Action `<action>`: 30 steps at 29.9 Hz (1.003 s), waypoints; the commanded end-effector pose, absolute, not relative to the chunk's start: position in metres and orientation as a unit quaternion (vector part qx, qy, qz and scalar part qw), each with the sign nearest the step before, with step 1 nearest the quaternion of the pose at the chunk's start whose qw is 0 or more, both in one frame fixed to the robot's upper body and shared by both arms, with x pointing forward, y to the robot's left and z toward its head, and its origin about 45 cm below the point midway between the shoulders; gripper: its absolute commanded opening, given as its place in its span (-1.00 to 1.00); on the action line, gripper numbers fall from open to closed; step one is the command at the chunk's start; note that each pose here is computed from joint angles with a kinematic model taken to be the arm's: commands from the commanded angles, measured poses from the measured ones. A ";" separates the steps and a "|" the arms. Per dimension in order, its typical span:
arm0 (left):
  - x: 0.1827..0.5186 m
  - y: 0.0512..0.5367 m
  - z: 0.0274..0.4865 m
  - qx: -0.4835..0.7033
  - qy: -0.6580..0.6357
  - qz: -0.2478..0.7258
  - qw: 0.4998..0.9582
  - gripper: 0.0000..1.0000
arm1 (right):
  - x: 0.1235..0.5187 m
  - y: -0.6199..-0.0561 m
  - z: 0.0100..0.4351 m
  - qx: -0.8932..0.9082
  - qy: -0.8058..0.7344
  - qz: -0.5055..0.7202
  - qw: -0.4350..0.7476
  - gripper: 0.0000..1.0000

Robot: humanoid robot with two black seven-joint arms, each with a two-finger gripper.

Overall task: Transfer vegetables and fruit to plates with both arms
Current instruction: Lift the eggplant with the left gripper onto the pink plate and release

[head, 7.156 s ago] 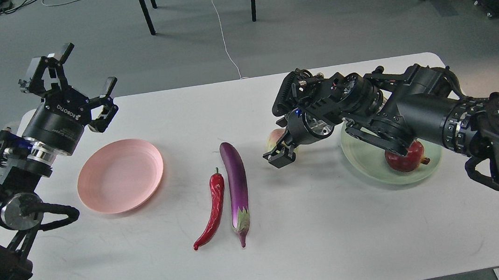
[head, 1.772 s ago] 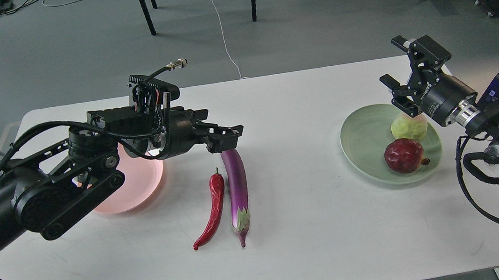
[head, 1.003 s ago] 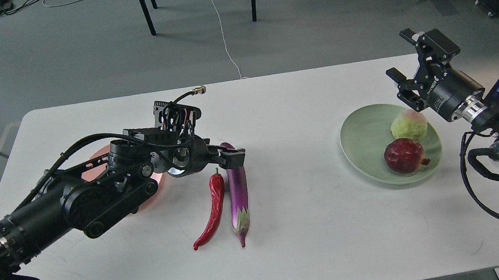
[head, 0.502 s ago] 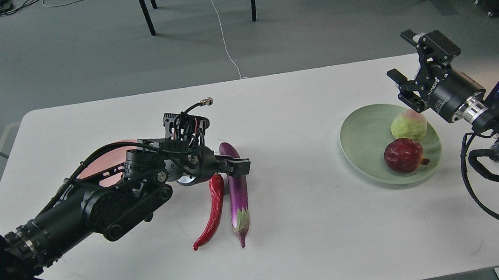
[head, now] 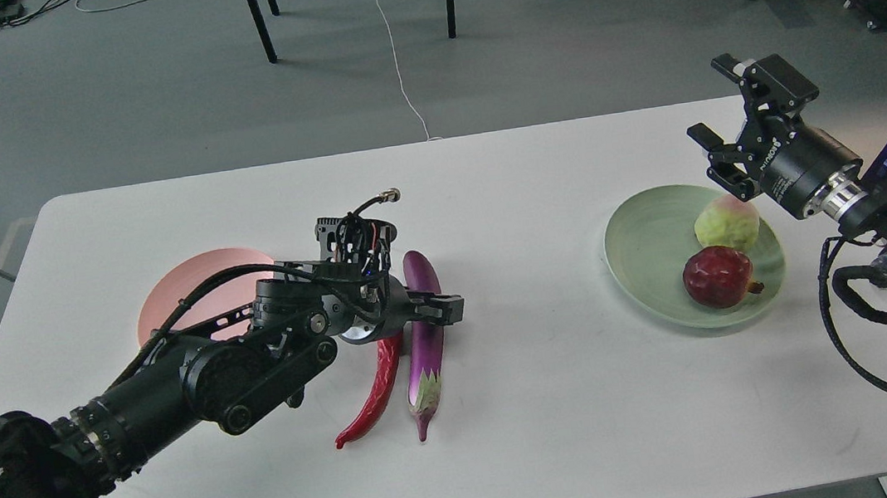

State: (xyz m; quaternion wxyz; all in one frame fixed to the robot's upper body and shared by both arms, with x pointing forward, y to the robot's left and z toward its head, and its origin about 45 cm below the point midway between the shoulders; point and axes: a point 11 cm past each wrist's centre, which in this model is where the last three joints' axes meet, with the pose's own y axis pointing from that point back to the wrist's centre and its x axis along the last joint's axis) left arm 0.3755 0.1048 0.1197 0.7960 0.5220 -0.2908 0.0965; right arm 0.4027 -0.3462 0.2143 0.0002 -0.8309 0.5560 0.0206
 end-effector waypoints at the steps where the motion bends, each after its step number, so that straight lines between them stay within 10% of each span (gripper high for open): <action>1: 0.378 0.103 0.122 0.526 -0.292 0.100 0.792 -0.71 | 0.406 -0.354 0.218 -0.824 0.567 0.016 0.004 0.97; 21: 0.458 0.203 0.252 0.458 -0.339 0.198 0.797 -0.76 | 0.400 -0.384 0.207 -0.795 0.606 0.011 -0.023 0.97; 30: 0.436 0.379 0.277 0.526 -0.263 0.307 0.749 -0.75 | 0.389 -0.419 0.203 -0.749 0.657 0.081 0.017 0.97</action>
